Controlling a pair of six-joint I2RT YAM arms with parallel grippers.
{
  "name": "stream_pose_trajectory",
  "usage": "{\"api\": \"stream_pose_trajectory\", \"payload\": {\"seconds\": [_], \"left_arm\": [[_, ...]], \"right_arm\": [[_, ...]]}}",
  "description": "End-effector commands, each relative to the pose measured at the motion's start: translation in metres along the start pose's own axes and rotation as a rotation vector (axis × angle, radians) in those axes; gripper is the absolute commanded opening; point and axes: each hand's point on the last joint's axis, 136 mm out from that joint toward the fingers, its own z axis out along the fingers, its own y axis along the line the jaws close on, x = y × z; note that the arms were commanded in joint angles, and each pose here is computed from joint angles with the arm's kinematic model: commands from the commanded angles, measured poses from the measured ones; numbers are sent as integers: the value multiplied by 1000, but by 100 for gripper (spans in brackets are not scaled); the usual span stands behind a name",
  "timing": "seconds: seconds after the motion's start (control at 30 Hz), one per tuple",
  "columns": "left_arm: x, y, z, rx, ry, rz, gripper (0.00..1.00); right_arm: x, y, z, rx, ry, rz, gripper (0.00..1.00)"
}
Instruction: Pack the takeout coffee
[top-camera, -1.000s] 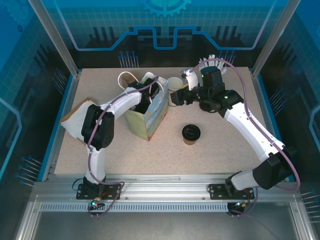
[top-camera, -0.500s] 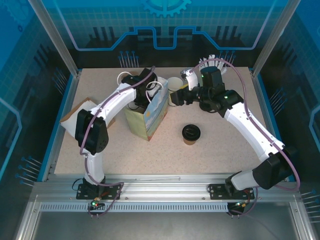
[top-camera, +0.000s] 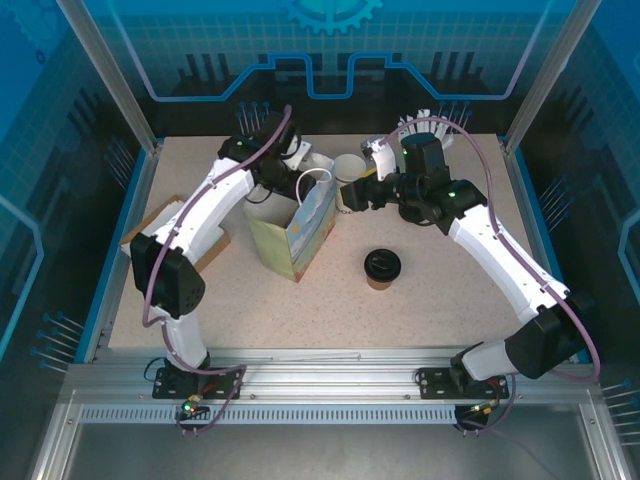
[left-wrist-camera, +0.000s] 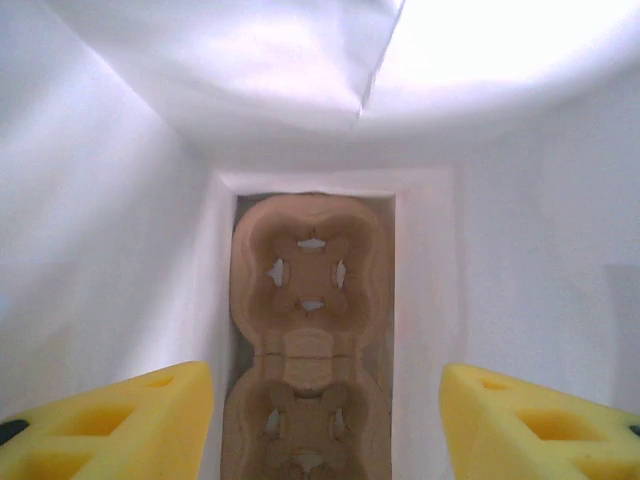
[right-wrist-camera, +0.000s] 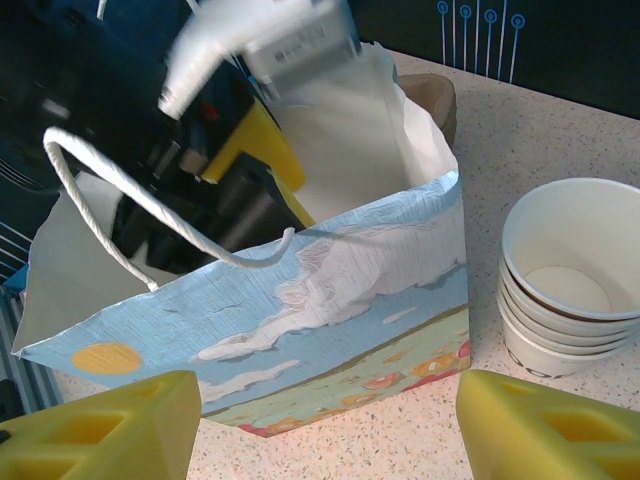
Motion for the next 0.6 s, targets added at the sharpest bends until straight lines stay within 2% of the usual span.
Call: {"api": "stream_pose_trajectory", "payload": {"seconds": [0.0,0.3,0.47,0.57], "left_arm": [[-23,-5,-40,23,-111,25,62],[-58,1,-81,-30,-275,36,63],[-88,3,-126,-57,-460,4,64],[-99,6,-158,-64,-575,-46,65]], "right_arm": [[-3,3,-7,-14,-8,13,70],[-2,5,-9,-14,-10,12,70],[-3,1,-16,25,-20,18,70],[0,-10,-28,121,-17,28,70]]}}
